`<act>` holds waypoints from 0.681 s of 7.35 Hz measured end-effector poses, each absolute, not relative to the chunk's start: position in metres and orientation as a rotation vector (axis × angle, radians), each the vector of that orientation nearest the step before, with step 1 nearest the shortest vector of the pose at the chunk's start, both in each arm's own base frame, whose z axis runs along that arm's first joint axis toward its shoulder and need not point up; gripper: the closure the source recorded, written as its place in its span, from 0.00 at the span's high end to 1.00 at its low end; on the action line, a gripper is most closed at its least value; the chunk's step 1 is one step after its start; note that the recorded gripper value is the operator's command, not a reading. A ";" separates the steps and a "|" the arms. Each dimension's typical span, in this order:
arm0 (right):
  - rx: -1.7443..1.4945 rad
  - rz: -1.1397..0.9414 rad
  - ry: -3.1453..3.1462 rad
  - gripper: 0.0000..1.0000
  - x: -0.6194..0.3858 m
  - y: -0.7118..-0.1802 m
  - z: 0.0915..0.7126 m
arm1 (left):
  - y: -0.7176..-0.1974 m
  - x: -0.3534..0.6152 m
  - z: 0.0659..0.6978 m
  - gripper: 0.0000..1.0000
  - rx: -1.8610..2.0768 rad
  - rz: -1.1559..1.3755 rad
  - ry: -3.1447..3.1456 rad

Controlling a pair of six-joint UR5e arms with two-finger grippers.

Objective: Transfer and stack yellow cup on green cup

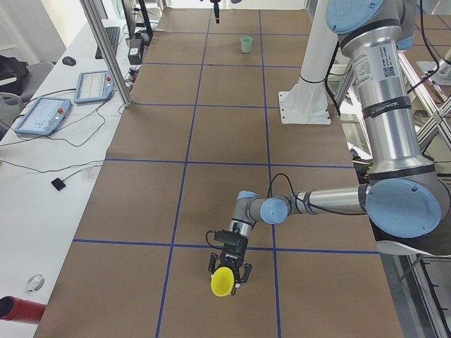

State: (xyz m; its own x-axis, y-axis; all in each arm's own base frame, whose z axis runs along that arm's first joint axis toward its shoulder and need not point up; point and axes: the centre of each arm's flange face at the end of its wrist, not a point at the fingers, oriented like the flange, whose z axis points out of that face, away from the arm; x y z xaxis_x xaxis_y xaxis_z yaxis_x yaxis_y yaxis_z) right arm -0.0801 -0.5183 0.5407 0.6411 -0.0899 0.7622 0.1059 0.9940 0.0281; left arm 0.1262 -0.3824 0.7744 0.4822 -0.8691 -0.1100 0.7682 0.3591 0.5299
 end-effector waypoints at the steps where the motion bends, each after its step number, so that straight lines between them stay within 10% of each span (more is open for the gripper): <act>1: -0.006 -0.119 -0.871 1.00 -0.081 -0.520 0.541 | -0.407 0.141 0.759 0.36 0.621 -0.972 -0.099; 5: 0.089 -0.136 -0.909 1.00 -0.115 -0.553 0.481 | -0.518 0.248 0.658 0.36 0.889 -0.674 0.331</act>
